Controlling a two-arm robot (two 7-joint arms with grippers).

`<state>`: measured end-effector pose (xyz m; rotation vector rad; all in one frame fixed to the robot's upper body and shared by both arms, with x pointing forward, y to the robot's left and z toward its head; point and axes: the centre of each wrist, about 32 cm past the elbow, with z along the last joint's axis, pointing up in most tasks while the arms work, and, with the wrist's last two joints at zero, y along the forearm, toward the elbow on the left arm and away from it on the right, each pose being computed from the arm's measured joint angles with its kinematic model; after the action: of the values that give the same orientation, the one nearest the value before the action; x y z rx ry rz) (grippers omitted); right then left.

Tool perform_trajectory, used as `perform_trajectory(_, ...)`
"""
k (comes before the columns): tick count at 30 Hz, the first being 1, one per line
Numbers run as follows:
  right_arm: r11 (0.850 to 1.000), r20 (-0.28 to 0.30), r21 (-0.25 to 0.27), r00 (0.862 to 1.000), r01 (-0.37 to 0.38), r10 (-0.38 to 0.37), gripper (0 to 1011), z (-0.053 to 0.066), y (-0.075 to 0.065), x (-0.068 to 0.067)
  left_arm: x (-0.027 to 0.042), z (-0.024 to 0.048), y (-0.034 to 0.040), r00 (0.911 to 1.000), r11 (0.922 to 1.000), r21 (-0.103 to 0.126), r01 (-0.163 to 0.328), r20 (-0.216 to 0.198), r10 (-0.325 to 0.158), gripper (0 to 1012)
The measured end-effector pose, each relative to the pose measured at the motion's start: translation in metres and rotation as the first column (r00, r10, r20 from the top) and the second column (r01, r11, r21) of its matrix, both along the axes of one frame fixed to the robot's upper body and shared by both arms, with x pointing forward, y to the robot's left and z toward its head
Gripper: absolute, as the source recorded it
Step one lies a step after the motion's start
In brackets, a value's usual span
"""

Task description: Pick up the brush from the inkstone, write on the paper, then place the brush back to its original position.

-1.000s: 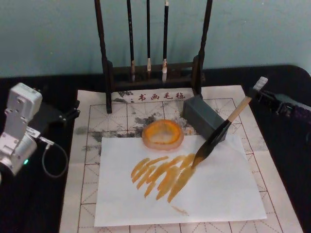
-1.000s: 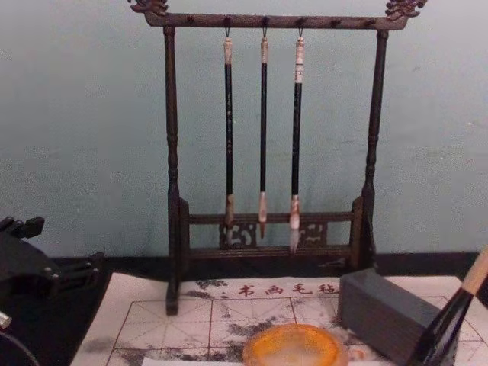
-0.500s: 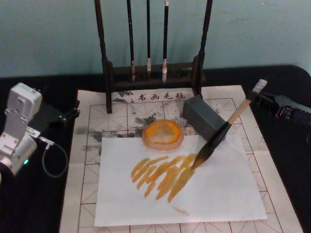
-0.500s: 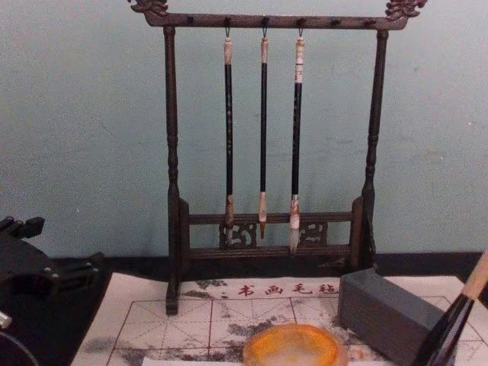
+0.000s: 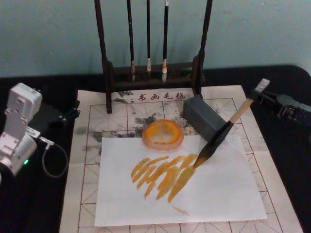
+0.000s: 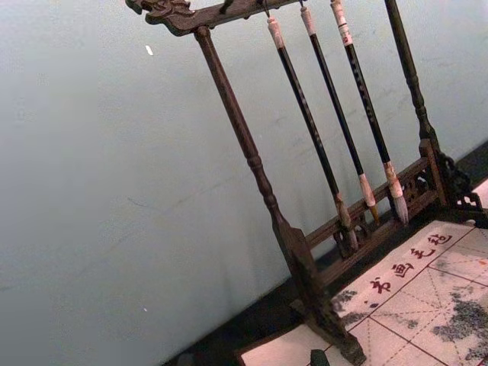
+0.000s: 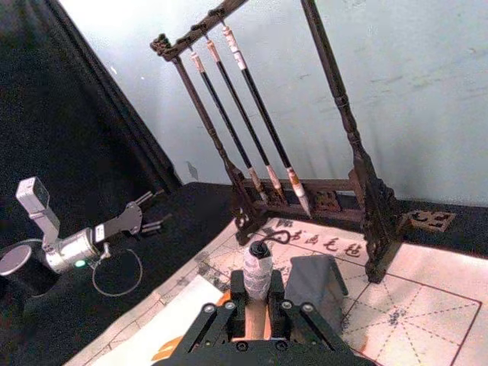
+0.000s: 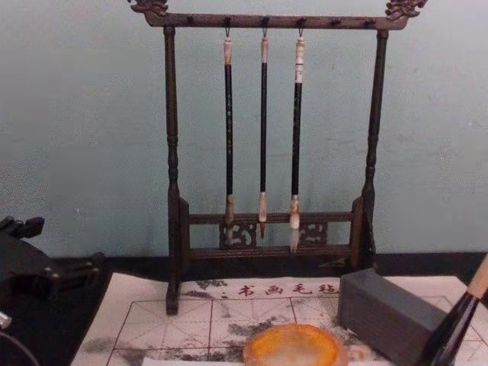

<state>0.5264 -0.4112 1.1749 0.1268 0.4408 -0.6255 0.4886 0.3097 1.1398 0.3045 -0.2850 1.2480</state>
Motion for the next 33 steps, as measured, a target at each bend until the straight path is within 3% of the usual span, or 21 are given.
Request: perform_trajectory(33, 0.999, 0.025, -0.023, 0.999, 0.04, -0.04, 191, 0.0041, -0.0093, -0.0006, 0.0, 0.0, 0.0, 1.0, 1.0, 0.0, 0.0, 0.0, 0.0, 1001)
